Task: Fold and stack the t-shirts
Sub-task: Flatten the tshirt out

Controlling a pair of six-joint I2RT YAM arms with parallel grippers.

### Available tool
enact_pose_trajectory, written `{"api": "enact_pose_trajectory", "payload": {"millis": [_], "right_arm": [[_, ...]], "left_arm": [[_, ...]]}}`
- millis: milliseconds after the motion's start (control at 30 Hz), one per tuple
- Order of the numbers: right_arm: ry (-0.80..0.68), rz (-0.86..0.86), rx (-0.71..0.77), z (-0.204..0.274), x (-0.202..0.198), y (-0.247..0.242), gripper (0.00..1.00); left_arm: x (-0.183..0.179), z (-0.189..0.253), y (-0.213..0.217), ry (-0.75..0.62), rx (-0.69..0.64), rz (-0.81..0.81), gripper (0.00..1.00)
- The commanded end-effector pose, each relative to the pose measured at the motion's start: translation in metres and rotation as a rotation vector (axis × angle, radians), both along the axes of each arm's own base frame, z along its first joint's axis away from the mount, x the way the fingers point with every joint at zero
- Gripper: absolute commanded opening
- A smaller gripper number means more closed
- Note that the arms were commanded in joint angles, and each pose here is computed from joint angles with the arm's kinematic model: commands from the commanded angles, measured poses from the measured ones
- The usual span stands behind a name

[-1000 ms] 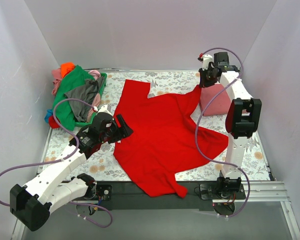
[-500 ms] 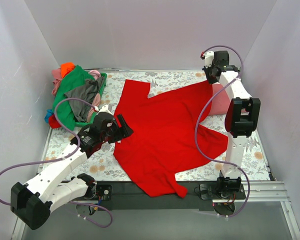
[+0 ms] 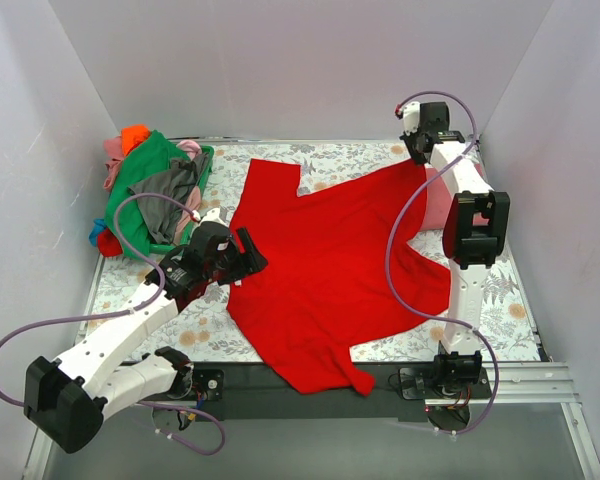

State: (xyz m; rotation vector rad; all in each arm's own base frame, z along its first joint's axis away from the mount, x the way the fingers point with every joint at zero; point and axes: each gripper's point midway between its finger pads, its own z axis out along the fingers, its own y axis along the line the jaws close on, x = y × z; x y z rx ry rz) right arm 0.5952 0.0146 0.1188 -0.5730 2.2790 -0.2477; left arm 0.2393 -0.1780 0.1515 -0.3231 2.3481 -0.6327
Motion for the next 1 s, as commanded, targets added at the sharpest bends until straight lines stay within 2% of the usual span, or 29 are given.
{"api": "enact_pose_trajectory", "payload": {"millis": [0,200,267,367,433,500,533,600,633,667,733,800,833,867,900,933,967], "right_arm": [[-0.157,-0.007,-0.022,0.042,0.028,0.007,0.01],[-0.204,-0.074,-0.034,0.046,0.041,0.007,0.01],[-0.205,-0.087,-0.046,0.044,0.043,0.005,0.05],[-0.214,-0.110,-0.063,0.047,0.043,0.001,0.16],[-0.214,-0.118,-0.067,0.048,0.040,-0.002,0.28],[-0.219,-0.106,-0.049,0.056,0.034,0.003,0.36],[-0.193,-0.096,-0.046,0.047,0.027,0.004,0.45],[-0.202,-0.060,-0.009,0.062,0.016,0.015,0.56],[-0.162,-0.042,0.007,0.050,0.005,0.020,0.67],[-0.169,-0.014,0.042,0.064,-0.004,0.027,0.71],[-0.076,0.115,0.158,0.056,-0.033,0.061,0.76],[0.016,0.279,0.269,0.049,-0.066,0.100,0.78],[0.016,0.326,0.304,0.063,-0.082,0.109,0.78],[0.112,0.375,0.338,0.039,-0.113,0.117,0.78],[0.142,0.463,0.408,0.040,-0.133,0.132,0.78],[0.126,0.505,0.406,0.053,-0.151,0.133,0.78],[0.198,0.519,0.413,0.033,-0.177,0.132,0.78]], "left_arm": [[0.012,0.019,-0.002,-0.065,-0.008,0.012,0.66],[0.011,0.018,0.000,-0.060,-0.005,0.018,0.66],[0.010,0.020,0.001,-0.064,-0.006,0.019,0.66],[0.008,0.019,0.004,-0.064,-0.001,0.028,0.66],[0.006,0.020,0.006,-0.062,-0.008,0.035,0.66],[0.004,0.019,0.006,-0.056,-0.014,0.040,0.70],[0.002,0.021,0.007,-0.061,-0.022,0.046,0.72],[0.000,0.019,0.009,-0.054,-0.023,0.055,0.78],[-0.001,0.020,0.010,-0.059,-0.027,0.060,0.80],[-0.002,0.020,0.011,-0.056,-0.033,0.065,0.81],[-0.005,0.020,0.011,-0.054,-0.044,0.064,0.82],[-0.010,0.019,0.012,-0.043,-0.053,0.067,0.83],[-0.012,0.022,0.013,-0.053,-0.063,0.069,0.83],[-0.014,0.023,0.014,-0.050,-0.074,0.071,0.83],[-0.017,0.023,0.016,-0.049,-0.076,0.073,0.83],[-0.020,0.022,0.018,-0.047,-0.078,0.077,0.82],[-0.024,0.027,0.019,-0.062,-0.096,0.073,0.82]]}}
